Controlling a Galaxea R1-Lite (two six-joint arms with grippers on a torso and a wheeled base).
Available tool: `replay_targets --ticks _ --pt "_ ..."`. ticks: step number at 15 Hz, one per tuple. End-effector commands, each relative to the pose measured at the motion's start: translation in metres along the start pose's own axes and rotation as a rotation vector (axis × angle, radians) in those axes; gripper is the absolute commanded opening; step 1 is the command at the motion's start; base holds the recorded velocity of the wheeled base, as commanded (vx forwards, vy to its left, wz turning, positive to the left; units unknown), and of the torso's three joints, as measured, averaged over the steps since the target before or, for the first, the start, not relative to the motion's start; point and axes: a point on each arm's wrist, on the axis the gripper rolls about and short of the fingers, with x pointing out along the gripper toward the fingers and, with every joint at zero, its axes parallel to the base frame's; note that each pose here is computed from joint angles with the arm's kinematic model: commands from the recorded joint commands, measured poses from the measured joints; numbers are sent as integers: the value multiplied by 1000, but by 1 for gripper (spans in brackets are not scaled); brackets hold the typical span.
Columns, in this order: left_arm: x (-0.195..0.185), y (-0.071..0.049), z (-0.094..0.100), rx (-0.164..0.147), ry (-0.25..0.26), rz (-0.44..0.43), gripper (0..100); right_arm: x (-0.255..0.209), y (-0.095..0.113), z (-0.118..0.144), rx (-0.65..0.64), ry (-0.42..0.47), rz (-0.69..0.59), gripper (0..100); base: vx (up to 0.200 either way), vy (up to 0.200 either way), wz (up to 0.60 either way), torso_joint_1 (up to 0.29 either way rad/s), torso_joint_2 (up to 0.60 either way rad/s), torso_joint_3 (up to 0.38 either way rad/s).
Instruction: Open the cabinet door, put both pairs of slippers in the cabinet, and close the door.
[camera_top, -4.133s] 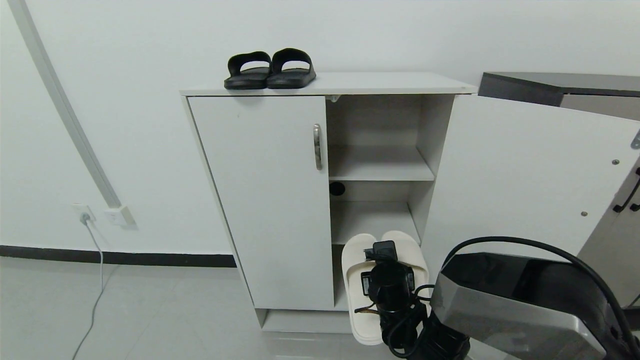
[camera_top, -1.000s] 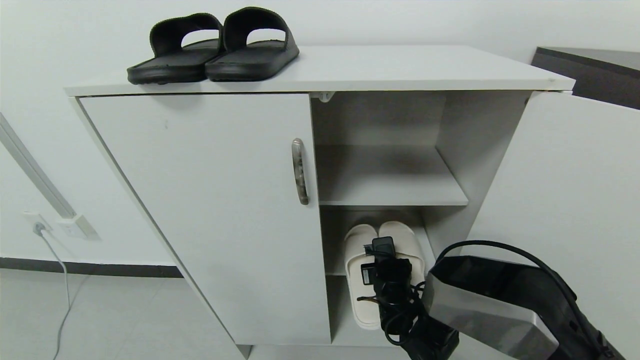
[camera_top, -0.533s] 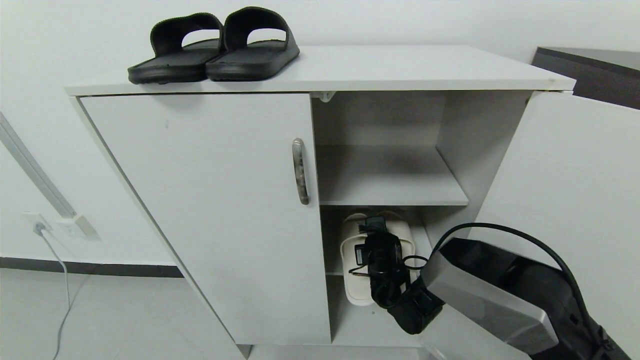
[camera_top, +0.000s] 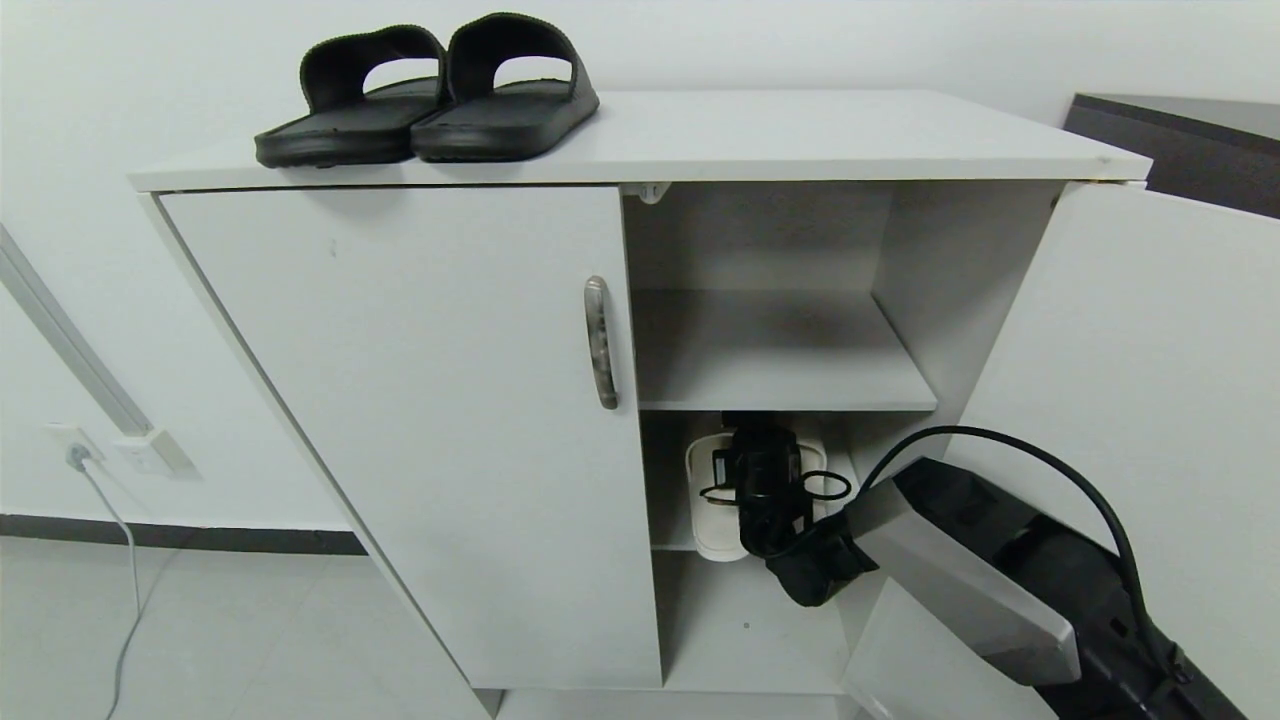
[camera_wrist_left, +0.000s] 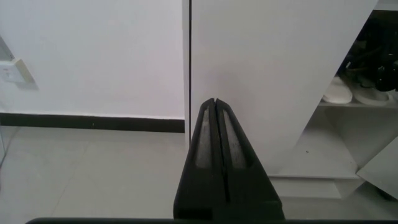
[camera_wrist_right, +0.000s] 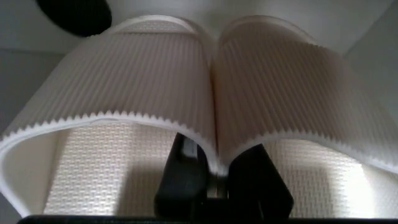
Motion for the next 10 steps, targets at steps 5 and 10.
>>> replay_targets --ticks 5,10 --pt "0 0 0 0 1 0 0 13 -4 -16 19 38 -23 100 0 0 0 0 0 0" --pt "0 0 0 0 1 0 0 4 -6 -14 4 59 -14 100 0 0 0 0 0 0"
